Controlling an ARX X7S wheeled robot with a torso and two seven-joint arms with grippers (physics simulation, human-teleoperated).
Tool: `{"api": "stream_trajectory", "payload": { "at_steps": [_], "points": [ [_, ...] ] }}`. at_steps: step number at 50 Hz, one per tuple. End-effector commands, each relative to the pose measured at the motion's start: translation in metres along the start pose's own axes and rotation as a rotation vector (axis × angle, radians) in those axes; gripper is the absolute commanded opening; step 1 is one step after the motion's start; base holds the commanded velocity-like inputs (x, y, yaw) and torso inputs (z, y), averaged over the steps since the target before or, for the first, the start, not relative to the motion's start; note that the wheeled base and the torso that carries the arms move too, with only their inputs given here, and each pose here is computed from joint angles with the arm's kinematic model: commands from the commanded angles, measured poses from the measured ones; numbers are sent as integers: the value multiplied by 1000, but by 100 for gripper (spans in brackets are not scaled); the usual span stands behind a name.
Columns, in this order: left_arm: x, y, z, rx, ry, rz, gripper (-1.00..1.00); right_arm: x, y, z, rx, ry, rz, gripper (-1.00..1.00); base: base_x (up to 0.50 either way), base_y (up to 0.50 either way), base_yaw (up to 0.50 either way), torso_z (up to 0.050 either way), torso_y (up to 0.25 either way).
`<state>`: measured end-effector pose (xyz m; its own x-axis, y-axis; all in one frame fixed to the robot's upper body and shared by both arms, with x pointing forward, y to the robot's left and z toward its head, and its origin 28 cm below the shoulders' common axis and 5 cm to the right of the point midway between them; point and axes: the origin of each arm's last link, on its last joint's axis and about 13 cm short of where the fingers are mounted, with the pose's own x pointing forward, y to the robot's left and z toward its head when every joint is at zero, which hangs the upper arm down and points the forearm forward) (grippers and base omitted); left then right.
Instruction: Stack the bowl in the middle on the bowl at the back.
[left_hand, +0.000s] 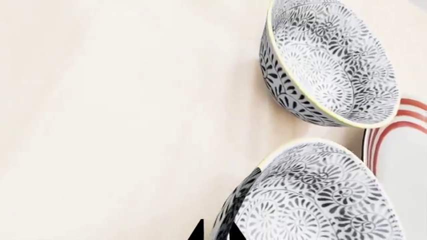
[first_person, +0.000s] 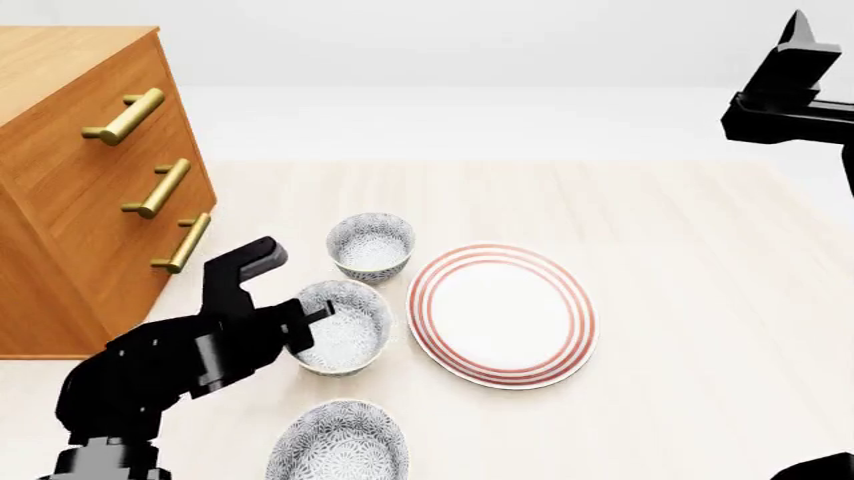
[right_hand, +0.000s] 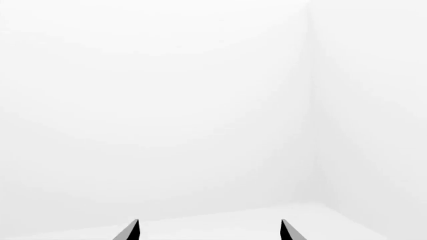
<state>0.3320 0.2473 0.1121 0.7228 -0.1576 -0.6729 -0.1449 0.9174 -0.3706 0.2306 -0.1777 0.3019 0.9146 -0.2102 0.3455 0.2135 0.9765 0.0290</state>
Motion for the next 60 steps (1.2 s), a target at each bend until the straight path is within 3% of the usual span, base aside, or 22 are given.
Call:
{"api": "stream_trajectory", "payload": {
  "at_steps": [1,23,42,60],
  "points": [
    [-23,1,6,-4,-51,-7,-100,0,1,0,0,-2,2,100,0,0,0,0,0],
    [-88,-7,14,-56,-130,-64,-100,-4,3,2,10,-6,14,100,0,0,0,0,0],
    [-161,-26,2,10,-110,-165,-100,-3,8,-5,28,9,40,100,0,0,0,0,0],
    [-199,-38,-12,101,-68,-215,-100,-3,9,-6,43,8,50,100,0,0,0,0,0]
  ]
}}
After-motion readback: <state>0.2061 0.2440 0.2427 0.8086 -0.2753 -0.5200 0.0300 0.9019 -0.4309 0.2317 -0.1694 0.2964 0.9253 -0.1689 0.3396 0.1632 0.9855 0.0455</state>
